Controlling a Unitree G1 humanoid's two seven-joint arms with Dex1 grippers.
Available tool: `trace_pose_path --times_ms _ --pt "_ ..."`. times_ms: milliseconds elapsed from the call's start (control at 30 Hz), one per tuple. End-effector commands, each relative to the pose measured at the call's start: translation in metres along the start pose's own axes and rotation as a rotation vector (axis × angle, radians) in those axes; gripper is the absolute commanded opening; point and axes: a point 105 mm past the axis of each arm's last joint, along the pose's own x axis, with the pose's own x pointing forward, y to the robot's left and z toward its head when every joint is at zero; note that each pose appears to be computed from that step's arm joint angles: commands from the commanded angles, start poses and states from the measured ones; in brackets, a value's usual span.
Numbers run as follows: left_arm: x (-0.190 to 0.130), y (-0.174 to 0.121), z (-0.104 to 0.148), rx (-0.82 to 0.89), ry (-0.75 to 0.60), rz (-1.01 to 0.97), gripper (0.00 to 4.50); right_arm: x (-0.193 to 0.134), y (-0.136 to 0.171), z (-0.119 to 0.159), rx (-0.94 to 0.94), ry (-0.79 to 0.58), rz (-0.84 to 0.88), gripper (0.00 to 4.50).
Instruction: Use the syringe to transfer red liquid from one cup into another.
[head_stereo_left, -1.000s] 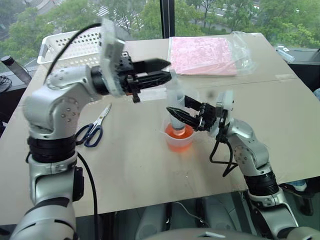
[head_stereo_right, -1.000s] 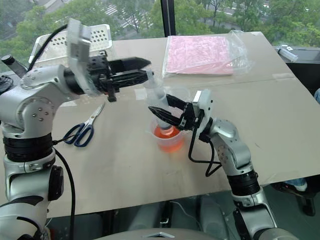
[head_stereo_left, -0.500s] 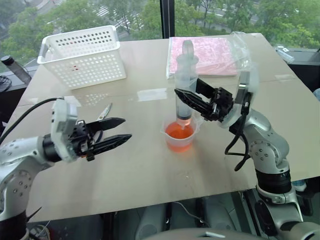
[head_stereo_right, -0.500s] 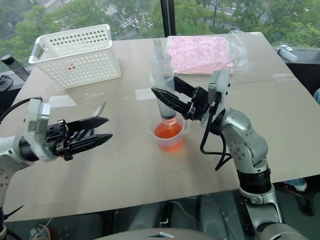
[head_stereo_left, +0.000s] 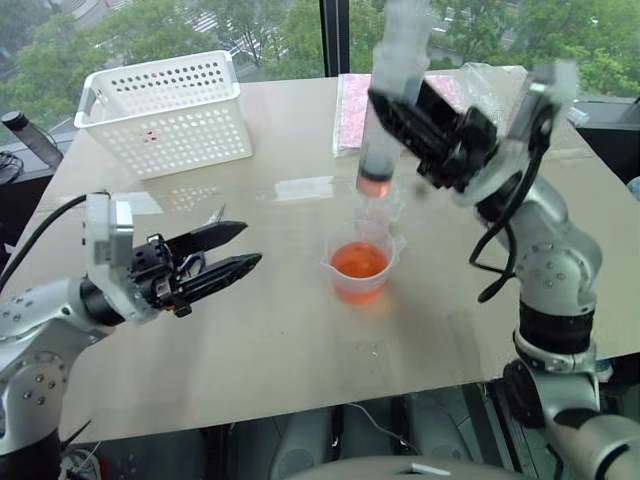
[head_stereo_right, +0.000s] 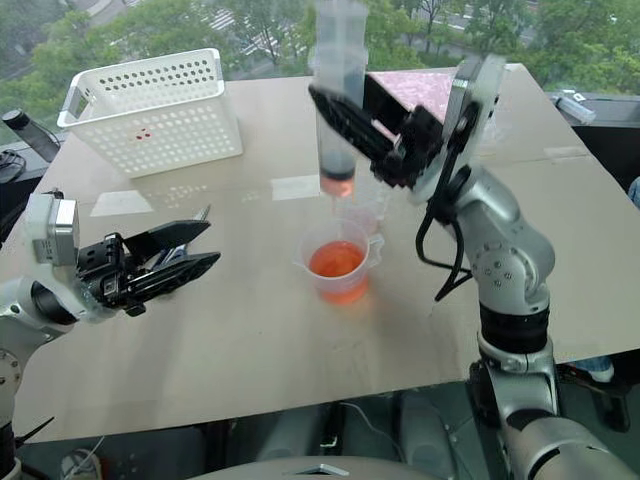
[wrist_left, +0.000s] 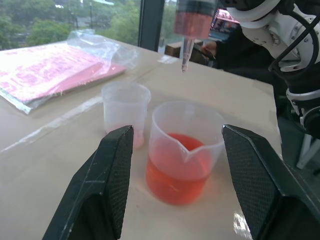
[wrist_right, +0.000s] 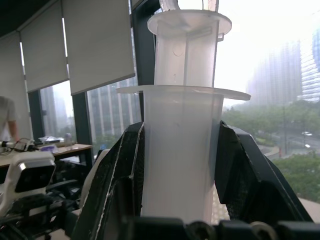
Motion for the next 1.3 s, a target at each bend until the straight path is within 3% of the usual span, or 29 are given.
trace_pose_path --times_ms 33,133,433,767,900,1067,1300 --pt "0.007 -0.002 0.007 0.013 -0.023 0.001 3.37 0.005 -0.015 0.016 -0.077 -0.038 -0.046 1.48" --pt "0.016 0.004 0.014 0.020 -0.059 0.041 4.46 0.008 -0.035 0.011 -0.122 -0.028 -0.097 1.48" --pt "0.024 0.004 0.018 0.025 -0.052 0.038 4.50 -0.002 -0.078 -0.049 -0.142 0.036 -0.175 1.48" --pt "0.030 0.011 0.023 0.011 -0.045 0.066 4.50 -0.010 -0.080 -0.080 -0.120 0.051 -0.176 1.48" --pt "0.056 0.032 0.041 0.010 -0.038 0.123 4.50 -0.014 -0.076 -0.092 -0.121 0.078 -0.172 1.48" --pt "0.102 0.054 0.081 0.054 -0.083 0.119 4.50 -0.018 -0.072 -0.105 -0.126 0.102 -0.169 1.48" --pt "0.154 0.076 0.111 0.201 -0.058 0.099 4.50 -0.016 -0.063 -0.110 -0.098 0.103 -0.113 1.48"
